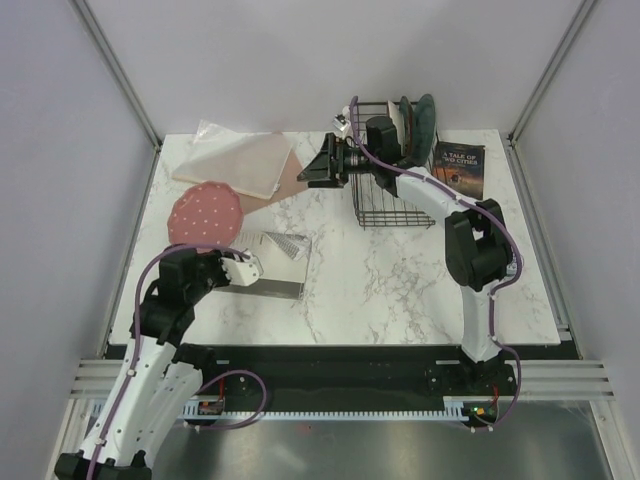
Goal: Load the plates into the dish rack
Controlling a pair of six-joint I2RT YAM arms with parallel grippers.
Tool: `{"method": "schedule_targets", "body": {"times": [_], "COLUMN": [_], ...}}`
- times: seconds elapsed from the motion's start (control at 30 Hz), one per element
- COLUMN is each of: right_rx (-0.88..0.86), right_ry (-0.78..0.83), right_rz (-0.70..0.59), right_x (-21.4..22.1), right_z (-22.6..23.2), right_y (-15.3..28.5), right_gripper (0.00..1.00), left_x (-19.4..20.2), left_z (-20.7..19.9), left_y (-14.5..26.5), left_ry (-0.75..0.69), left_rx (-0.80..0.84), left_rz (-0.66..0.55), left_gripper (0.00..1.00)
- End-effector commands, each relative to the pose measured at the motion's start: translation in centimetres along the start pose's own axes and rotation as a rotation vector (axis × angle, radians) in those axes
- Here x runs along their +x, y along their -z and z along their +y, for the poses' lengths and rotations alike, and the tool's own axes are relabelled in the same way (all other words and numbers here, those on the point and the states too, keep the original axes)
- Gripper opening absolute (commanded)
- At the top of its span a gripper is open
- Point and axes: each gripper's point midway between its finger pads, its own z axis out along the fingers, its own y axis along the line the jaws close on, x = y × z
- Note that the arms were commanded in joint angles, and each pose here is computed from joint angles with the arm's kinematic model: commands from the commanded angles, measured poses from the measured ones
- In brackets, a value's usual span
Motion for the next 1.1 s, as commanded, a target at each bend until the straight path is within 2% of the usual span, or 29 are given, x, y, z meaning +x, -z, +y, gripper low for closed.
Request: {"method": "schedule_targets", "body": {"times": [0.0,0.23,0.5,0.8,0.93,1.07], "right_rx": [-0.118,-0.072,0.043,0.053,0.021,-0.004], "right_ry": [0.021,0.021,-0.010,-0.048,-0.060,-0.067], "right_rz": [0.062,0.151,0.194,0.229,0.218,0.195], "right_x": [0.2,2.6,5.0,6.7,6.6,5.9], "right_z": [2.3,1.1,-2.6,-3.3,-2.6,-1.7], "right_y": [-0.7,-3.0,-5.6,-7.6,-8.4,-8.6], "right_gripper": [0.90,0.89,0.88,0.84,0.81,0.71], "left_x": [-5.3,-6.7,-7.7,-9.1,-9.5,-9.9], "left_z": [4.3,3.3,3.4,3.2,3.0,2.7], "left_y": [0.8,-0.6,-0.5,-0.3,-0.4,-0.5], "left_ry": [-0.192,-0.281,-0.343,-0.427,-0.445,-0.456], "left_rx": [-0.065,0.005,-0.016,-0.039,-0.034,-0.026], "left_rz": [-0.208,-0.291,-0.340,-0.406,-0.422,-0.439], "left_gripper": [0.02,0.02,0.02,0.02,0.02,0.02]}}
